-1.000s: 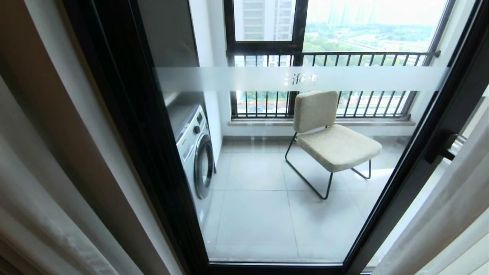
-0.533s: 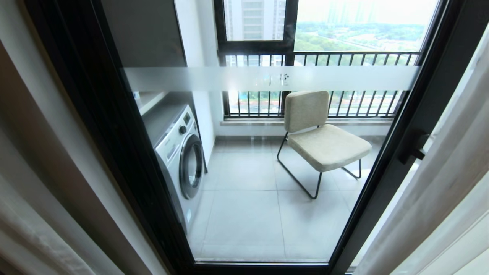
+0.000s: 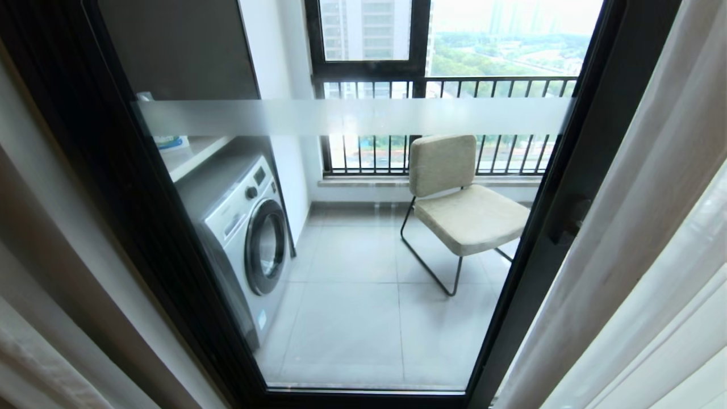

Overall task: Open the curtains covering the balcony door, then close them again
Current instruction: Pull the inner curtains open on both sides

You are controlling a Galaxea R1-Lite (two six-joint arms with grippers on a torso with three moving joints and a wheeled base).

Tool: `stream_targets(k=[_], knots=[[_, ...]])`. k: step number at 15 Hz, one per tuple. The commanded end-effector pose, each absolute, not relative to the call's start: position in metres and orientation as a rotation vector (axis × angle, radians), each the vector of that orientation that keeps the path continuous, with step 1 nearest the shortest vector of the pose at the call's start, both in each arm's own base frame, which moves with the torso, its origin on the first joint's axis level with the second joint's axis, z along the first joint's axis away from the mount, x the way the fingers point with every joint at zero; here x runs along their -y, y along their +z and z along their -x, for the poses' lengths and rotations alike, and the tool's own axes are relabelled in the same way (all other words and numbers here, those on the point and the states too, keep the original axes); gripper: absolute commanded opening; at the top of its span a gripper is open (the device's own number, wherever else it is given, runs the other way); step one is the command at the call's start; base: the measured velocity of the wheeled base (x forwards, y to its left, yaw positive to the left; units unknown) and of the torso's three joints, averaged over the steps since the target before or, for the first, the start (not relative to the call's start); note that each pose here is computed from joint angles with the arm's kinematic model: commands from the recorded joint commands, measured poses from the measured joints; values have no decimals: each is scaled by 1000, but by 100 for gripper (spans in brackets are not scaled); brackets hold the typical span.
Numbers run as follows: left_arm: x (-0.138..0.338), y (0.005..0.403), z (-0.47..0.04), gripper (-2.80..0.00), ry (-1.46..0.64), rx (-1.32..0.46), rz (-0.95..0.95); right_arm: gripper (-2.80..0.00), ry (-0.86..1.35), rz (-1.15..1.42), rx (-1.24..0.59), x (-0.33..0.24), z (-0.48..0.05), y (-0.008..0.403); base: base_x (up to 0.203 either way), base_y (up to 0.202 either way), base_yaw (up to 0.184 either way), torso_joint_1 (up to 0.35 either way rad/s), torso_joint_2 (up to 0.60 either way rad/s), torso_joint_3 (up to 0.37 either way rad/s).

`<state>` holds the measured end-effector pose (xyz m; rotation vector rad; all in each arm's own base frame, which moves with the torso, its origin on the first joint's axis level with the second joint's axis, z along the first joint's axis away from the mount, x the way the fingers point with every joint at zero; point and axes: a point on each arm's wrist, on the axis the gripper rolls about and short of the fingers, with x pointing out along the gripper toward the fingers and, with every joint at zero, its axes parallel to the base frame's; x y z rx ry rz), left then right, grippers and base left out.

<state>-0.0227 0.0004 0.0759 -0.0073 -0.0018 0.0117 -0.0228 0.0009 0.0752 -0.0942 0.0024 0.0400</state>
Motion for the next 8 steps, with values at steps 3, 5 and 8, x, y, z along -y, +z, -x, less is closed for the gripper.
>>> stream_targets(k=[3, 5, 8], knots=[[0, 76, 23, -280, 12, 2, 6, -280, 42, 97, -3, -1, 23, 75, 0, -190, 4, 0, 2, 1], [0, 76, 23, -280, 12, 2, 6, -280, 42, 95, -3, -1, 23, 75, 0, -193, 4, 2, 2, 3], [0, 76, 23, -280, 12, 2, 8, -280, 42, 95, -3, -1, 23, 75, 0, -186, 0, 1, 2, 3]])
